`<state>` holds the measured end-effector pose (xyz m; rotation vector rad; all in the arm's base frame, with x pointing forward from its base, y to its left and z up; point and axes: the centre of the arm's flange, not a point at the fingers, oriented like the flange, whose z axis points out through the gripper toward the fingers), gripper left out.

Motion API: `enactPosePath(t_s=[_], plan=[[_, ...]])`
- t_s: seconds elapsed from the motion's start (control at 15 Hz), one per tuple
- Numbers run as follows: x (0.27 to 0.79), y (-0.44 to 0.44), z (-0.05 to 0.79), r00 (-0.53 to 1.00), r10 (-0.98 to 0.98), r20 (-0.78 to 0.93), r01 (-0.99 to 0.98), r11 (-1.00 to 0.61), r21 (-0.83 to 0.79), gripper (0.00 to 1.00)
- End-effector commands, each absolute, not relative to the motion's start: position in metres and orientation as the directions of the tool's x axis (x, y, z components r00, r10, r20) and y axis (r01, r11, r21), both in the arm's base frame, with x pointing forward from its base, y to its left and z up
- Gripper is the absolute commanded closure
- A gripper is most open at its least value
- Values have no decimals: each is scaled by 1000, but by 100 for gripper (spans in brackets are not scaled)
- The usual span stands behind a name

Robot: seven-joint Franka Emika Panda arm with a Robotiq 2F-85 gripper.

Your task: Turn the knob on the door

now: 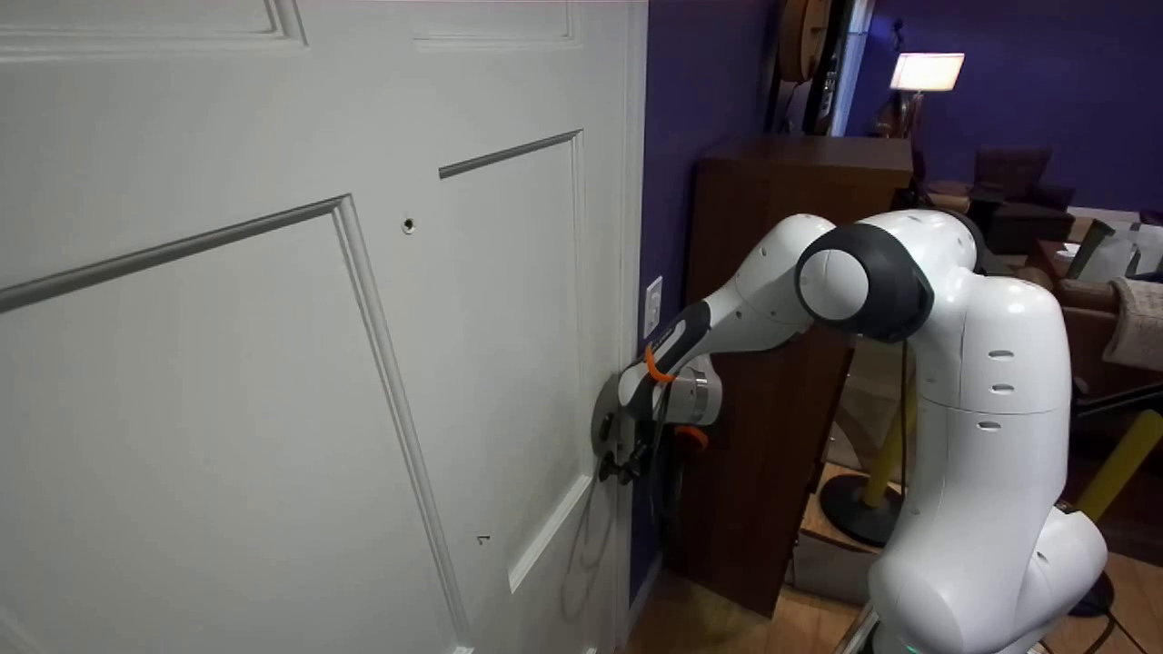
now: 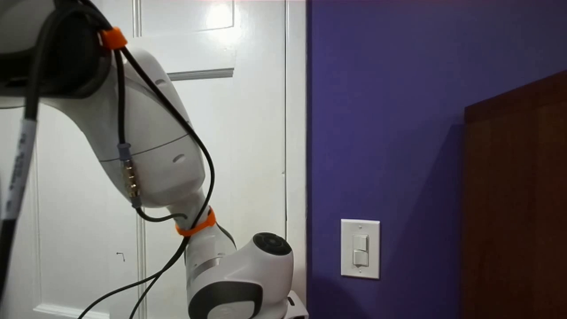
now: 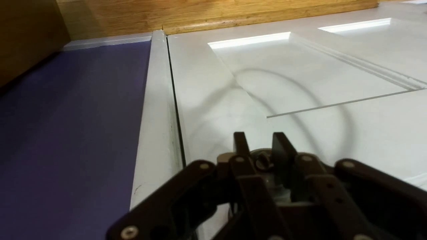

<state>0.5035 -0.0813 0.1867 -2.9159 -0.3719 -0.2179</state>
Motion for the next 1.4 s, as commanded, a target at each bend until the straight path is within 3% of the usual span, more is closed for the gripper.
enactPosePath(t_s=[0.0, 0.8, 0.87, 1.07, 1.33], plan=[[506, -84, 187, 963, 221, 156, 248, -952, -181, 100], [505, -97, 185, 975, 113, 191, 161, -952, -259, 100], [505, -98, 186, 976, 109, 190, 156, -954, -256, 74], [508, -97, 187, 975, 108, 192, 156, -955, -254, 60], [506, -95, 186, 977, 153, 149, 186, -953, -240, 33]])
